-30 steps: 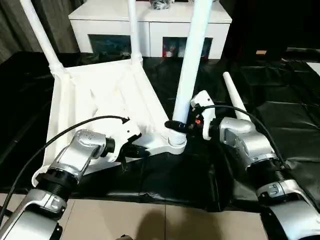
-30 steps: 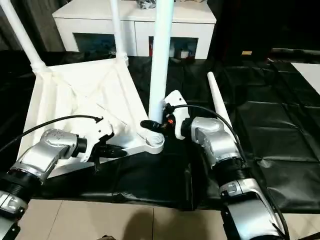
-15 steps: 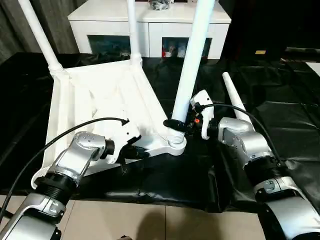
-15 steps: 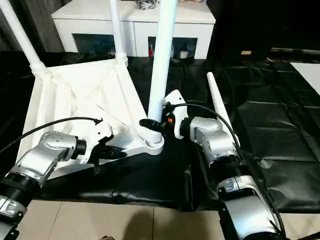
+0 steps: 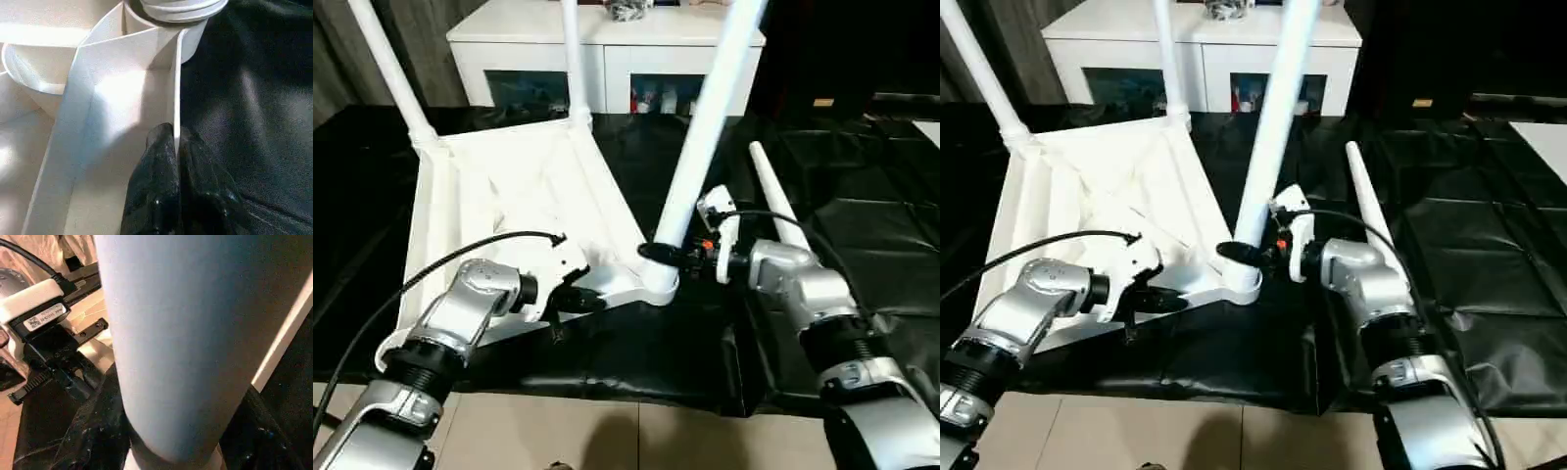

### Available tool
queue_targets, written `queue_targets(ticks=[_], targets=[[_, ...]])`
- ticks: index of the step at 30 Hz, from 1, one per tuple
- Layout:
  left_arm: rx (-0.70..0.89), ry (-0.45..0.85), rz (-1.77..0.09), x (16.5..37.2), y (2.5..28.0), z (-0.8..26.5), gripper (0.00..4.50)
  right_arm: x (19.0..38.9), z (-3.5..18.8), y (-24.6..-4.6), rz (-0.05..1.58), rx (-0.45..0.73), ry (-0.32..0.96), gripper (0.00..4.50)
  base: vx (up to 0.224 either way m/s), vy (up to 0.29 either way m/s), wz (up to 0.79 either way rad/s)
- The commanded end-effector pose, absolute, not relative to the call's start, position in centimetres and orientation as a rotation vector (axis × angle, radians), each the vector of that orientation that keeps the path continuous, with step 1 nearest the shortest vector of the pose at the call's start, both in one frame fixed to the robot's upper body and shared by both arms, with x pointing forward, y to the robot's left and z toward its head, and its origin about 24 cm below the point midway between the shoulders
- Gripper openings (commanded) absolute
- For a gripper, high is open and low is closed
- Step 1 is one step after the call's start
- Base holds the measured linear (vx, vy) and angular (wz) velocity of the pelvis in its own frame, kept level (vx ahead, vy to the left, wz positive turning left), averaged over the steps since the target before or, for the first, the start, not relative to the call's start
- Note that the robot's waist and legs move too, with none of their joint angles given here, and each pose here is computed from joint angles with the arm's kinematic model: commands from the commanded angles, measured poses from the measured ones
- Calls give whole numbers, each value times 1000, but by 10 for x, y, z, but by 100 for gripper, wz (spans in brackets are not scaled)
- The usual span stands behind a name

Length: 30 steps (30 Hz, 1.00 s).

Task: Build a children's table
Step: Rotate leg to tighten

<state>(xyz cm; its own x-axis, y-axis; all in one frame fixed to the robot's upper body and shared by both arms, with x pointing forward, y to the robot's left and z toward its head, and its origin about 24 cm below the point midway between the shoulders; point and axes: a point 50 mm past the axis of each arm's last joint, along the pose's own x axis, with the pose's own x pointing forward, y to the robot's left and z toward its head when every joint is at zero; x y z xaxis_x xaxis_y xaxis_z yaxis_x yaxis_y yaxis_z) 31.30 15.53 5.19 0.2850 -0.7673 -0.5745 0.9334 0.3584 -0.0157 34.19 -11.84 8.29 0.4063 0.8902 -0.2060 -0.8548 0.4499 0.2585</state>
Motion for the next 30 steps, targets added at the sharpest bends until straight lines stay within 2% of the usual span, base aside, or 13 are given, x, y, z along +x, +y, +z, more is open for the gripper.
queue_targets(ticks=[1,7,13,21,30], targets=[[316,566,-1172,309,154,45,0,344,91,-120,1122,74,319,187,0,0,0],[319,567,-1172,310,154,44,0,344,85,-120,1103,70,341,187,0,0,0],[324,571,-1172,309,154,44,0,346,73,-120,1034,149,358,187,0,0,0],[327,572,-1170,309,155,44,0,346,60,-125,969,156,372,187,0,0,0],[326,550,-1140,311,157,45,0,334,54,-126,946,180,278,187,0,0,0]])
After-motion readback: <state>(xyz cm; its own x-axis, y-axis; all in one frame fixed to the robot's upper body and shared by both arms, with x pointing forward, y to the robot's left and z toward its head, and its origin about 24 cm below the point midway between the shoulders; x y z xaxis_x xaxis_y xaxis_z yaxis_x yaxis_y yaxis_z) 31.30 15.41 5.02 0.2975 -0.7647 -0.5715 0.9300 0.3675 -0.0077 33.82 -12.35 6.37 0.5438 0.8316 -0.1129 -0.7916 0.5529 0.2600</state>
